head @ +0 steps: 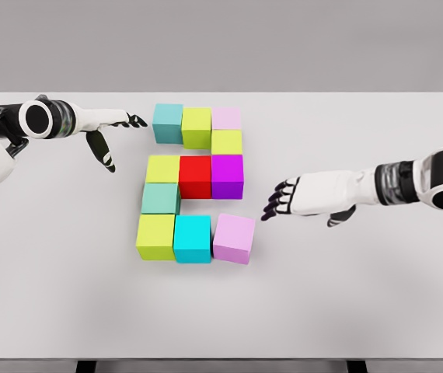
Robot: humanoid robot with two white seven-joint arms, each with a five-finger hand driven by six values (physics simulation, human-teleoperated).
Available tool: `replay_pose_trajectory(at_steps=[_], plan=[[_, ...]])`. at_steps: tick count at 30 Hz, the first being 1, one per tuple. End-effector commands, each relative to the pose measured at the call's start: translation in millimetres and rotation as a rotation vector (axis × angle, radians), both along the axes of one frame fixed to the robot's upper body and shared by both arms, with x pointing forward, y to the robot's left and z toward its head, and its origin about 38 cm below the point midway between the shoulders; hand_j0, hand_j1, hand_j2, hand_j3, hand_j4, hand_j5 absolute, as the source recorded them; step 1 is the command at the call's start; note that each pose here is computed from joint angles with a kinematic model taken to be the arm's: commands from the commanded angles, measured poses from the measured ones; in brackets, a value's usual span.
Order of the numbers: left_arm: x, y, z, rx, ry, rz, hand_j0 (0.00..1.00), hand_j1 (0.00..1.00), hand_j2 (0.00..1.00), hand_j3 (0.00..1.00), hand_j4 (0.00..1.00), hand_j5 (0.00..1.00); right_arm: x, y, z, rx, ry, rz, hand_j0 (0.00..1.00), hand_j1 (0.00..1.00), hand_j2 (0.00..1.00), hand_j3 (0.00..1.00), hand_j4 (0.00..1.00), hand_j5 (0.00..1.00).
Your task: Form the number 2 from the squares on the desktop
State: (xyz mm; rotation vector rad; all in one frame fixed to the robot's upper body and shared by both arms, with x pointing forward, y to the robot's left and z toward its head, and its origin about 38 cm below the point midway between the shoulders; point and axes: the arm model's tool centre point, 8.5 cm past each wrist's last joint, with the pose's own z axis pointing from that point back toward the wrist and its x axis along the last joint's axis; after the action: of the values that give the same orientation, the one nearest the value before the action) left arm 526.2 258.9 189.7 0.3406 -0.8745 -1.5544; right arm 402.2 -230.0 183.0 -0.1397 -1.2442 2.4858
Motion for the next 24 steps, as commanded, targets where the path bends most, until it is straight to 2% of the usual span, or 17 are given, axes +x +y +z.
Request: replay_pose_trajectory(at_steps=[1, 12, 20, 23, 24], plan=[[0.1, 0, 0.4, -0.001, -0.001, 0.000, 1.00, 1.00, 1.00, 1.00, 1.00, 1.00, -2.6, 5, 0.4, 0.008, 0.002, 0.014, 1.00, 1.00, 1.00, 1.00, 1.00, 1.00], [0.0, 1, -0.2, 0.002, 0.000, 0.002, 1.00, 1.00, 1.00, 1.00, 1.00, 1.00, -11.5, 18, 7.9, 0.030, -0.011, 0.061, 1.00, 1.00, 1.00, 1.00, 1.00, 1.00], [0.1, 1, 0.4, 0.000, -0.001, 0.001, 1.00, 1.00, 1.00, 1.00, 1.00, 1.00, -3.9, 16, 20.7, 0.036, -0.036, 0.051, 1.00, 1.00, 1.00, 1.00, 1.00, 1.00], [0.1, 1, 0.4, 0.000, -0.001, 0.001, 1.00, 1.00, 1.00, 1.00, 1.00, 1.00, -1.6, 12, 22.5, 0.037, -0.035, 0.038, 1.00, 1.00, 1.00, 1.00, 1.00, 1.00], [-0.2, 0, 0.2, 0.001, -0.001, -0.001, 1.00, 1.00, 1.00, 1.00, 1.00, 1.00, -1.0, 10, 24.8, 0.058, -0.020, 0.030, 1.00, 1.00, 1.00, 1.00, 1.00, 1.00]])
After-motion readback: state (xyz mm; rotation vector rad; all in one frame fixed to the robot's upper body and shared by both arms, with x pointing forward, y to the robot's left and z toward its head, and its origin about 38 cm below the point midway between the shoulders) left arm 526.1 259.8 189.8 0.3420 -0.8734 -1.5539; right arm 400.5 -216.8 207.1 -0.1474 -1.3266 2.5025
